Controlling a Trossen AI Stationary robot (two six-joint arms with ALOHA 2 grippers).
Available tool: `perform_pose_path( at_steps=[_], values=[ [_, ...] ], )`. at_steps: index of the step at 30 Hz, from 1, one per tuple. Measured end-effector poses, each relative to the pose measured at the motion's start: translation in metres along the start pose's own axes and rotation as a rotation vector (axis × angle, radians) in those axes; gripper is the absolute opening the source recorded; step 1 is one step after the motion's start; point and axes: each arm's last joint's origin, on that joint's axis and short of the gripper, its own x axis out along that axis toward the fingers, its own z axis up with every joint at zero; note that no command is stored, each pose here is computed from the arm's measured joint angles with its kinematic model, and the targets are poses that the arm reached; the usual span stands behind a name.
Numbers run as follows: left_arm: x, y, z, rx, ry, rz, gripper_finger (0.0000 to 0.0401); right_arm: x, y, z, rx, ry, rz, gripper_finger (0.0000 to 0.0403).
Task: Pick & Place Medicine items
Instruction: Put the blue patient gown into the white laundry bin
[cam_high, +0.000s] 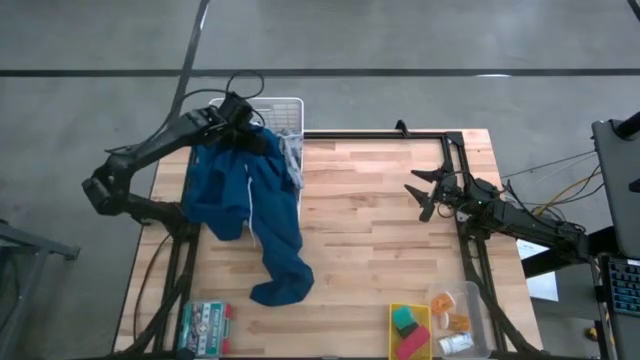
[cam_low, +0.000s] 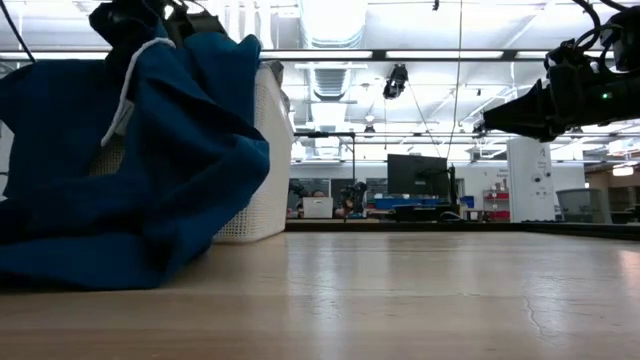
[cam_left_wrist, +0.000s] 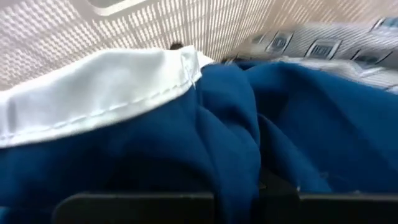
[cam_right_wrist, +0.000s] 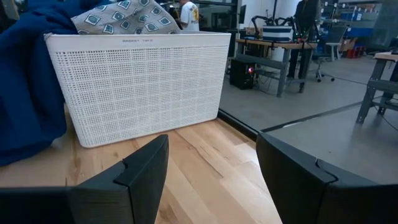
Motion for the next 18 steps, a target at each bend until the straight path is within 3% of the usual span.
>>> perform_pose_path(
  at_steps=[18],
  values=[
    [0.044,0.007,-0.031,-0.011,0.024,0.016,0.0013,0.000,0.000,0.000,0.000,0.000,0.000,0.0238]
  ],
)
